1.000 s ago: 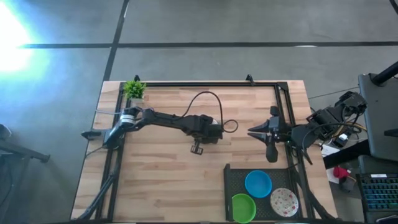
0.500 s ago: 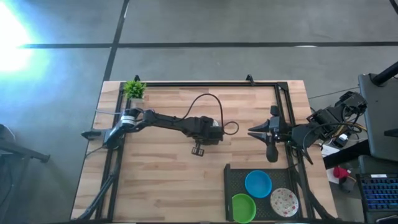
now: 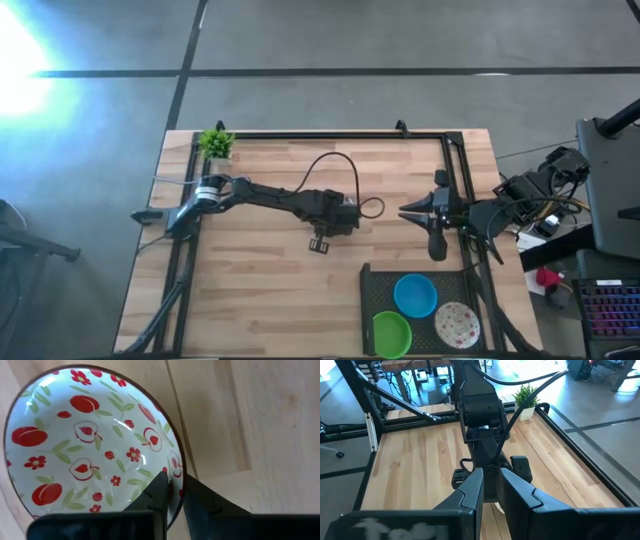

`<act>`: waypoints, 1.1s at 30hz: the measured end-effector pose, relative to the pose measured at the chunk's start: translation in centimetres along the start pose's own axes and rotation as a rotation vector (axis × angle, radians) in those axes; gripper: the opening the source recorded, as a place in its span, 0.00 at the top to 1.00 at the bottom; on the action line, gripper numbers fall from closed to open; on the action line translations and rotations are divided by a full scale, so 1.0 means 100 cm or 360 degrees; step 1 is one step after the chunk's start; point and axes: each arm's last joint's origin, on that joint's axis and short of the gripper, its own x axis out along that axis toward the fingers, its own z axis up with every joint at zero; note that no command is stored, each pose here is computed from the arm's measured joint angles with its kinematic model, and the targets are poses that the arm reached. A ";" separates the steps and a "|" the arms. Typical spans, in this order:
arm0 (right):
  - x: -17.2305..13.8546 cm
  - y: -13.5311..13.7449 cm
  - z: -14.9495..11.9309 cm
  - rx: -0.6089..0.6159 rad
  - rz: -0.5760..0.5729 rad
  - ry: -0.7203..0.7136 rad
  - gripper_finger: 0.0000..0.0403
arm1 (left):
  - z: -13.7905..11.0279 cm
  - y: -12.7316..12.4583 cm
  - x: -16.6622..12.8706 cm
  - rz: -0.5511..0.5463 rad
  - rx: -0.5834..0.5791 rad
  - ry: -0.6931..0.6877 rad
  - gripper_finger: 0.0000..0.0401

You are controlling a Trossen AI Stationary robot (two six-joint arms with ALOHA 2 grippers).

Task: Pick & Place Mini bowls
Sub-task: Stack the white patterned bowl on top of the white patterned bowls on the shelf

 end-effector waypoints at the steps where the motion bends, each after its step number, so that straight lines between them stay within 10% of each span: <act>1: 0.000 0.000 0.000 0.0000 0.0000 0.0000 0.85 | 0.000 -0.001 0.000 0.0002 0.0002 -0.0001 0.89; 33: 0.000 0.000 0.000 -0.0012 0.0001 0.0002 0.85 | 0.027 0.011 -0.055 0.0071 -0.0144 -0.0264 0.88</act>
